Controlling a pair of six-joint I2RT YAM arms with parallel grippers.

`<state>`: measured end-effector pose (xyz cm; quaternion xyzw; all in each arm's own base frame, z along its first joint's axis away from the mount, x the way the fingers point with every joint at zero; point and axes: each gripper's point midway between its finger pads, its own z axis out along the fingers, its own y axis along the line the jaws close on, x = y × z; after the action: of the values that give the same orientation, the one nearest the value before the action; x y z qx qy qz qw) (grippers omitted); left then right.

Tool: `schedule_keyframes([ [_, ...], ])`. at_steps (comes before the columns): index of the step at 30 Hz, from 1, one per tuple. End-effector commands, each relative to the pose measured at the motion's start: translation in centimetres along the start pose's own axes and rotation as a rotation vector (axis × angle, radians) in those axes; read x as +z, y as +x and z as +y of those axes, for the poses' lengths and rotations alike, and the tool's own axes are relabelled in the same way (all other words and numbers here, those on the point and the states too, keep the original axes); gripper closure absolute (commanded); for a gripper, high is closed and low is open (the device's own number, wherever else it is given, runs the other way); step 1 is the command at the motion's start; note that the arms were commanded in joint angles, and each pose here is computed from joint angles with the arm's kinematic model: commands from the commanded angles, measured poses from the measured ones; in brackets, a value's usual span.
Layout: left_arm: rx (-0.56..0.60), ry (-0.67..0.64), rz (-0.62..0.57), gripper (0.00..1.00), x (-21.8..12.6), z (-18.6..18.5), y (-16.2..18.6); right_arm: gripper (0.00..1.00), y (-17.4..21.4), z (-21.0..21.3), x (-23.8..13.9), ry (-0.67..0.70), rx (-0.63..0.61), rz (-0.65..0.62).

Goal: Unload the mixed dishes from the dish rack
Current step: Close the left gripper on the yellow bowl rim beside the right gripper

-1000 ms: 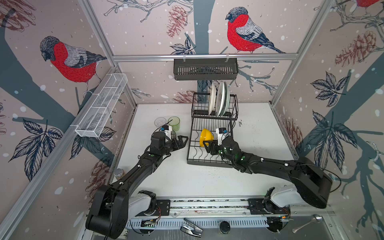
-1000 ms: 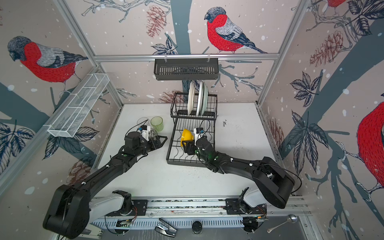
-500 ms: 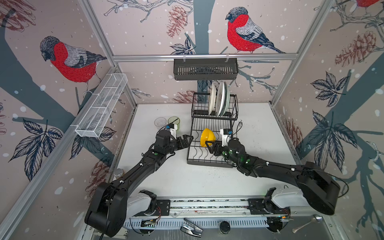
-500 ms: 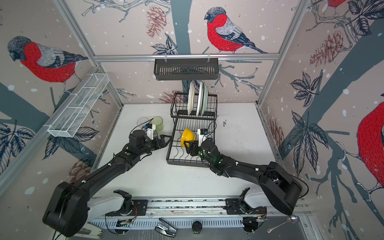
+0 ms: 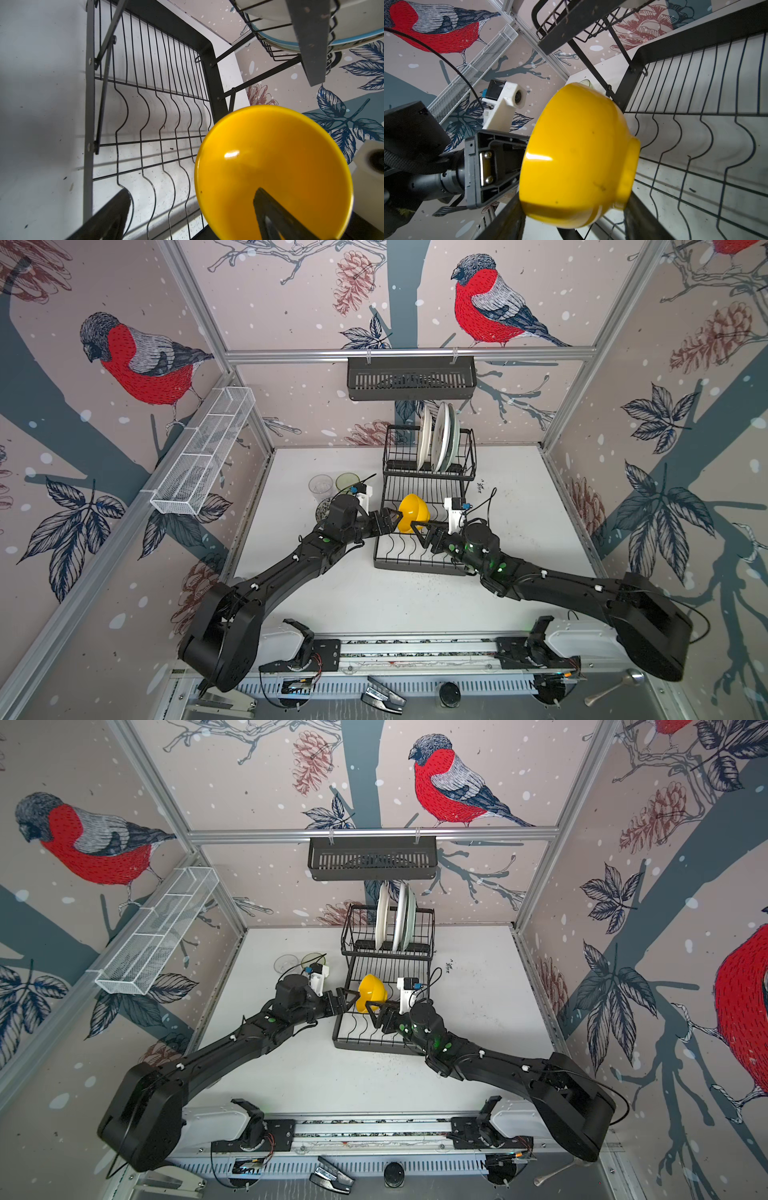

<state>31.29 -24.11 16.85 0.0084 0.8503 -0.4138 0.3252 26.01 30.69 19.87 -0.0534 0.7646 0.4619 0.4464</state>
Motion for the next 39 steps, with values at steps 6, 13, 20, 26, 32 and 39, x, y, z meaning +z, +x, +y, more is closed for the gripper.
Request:
schedule_keyframes([
  [6,0.015,0.037,0.005,0.19,1.2,-1.3,-0.3,0.46,-1.8,2.3,-1.1,-0.097,-0.003,-0.063],
  [13,-0.003,0.030,0.030,0.45,2.0,-1.1,-0.2,0.45,-1.7,2.5,-1.1,-0.111,-0.004,-0.058],
  [20,-0.006,0.029,0.035,0.59,2.1,-1.0,-0.1,0.45,-1.0,2.6,-0.9,-0.122,-0.016,-0.031],
  [26,-0.007,0.022,0.038,0.67,2.1,-0.8,0.0,0.45,-0.7,3.2,-0.7,-0.152,-0.029,-0.017],
  [32,-0.010,0.012,0.045,0.76,2.2,-0.5,0.3,0.45,-0.4,3.4,-0.5,-0.154,-0.044,-0.006],
  [39,-0.014,-0.011,0.055,0.88,2.3,-0.1,0.4,0.44,0.3,3.0,-0.1,-0.142,-0.042,0.014],
])
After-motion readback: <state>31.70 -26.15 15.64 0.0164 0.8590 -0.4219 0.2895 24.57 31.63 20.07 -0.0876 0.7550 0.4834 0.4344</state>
